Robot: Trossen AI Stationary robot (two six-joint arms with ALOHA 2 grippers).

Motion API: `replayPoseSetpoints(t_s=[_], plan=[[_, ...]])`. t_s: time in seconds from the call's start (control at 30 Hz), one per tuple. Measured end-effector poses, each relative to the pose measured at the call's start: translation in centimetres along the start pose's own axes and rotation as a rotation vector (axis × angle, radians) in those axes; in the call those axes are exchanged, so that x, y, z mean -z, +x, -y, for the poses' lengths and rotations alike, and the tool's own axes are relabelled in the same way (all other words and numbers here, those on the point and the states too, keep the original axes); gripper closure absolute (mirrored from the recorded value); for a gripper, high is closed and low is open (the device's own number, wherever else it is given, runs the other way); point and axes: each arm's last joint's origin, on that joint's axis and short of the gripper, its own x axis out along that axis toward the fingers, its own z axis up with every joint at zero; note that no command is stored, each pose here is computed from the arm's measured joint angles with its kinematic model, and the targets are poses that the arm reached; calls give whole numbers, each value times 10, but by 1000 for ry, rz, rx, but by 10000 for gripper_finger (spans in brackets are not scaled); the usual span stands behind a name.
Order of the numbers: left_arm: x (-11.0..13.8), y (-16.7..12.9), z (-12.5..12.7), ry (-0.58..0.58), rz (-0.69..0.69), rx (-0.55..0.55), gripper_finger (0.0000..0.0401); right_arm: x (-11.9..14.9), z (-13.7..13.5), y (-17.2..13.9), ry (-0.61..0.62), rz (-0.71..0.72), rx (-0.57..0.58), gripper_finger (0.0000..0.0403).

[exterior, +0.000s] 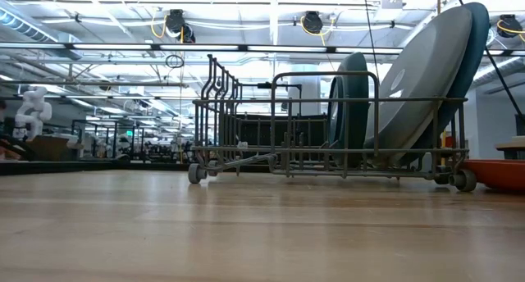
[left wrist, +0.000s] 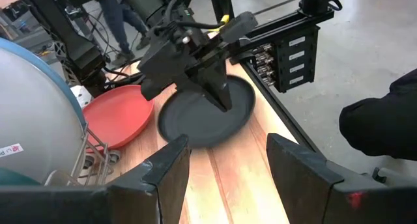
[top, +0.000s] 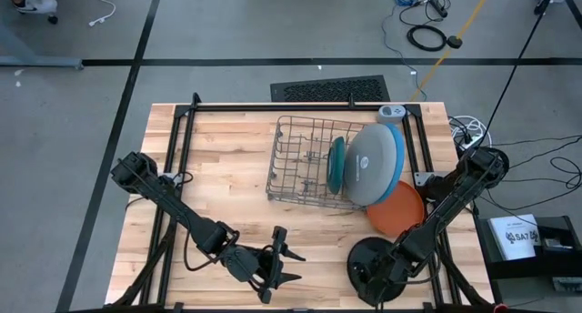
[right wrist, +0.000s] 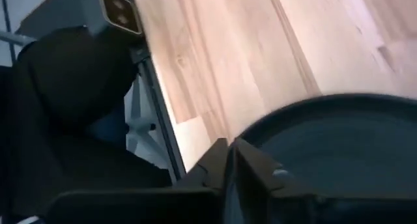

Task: Sort dishes
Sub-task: Put the black plate into the dish rack

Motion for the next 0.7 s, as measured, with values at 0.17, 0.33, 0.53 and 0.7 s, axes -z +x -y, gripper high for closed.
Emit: replayPoseSetpoints(t_s=[0.17,0.33,0.53,0.7], plan=[[0,0,0,0,0,0,196,1,-1,0,-48,17,-13,295],[0,0,0,0,0,0,196,-1,2,3,20,31,0,197],[0,0,0,0,0,0,196,1,-4,23,56,12,-59,135],[0,0,0,0,-1,0,196,7,-2,49,112,-61,23,134]])
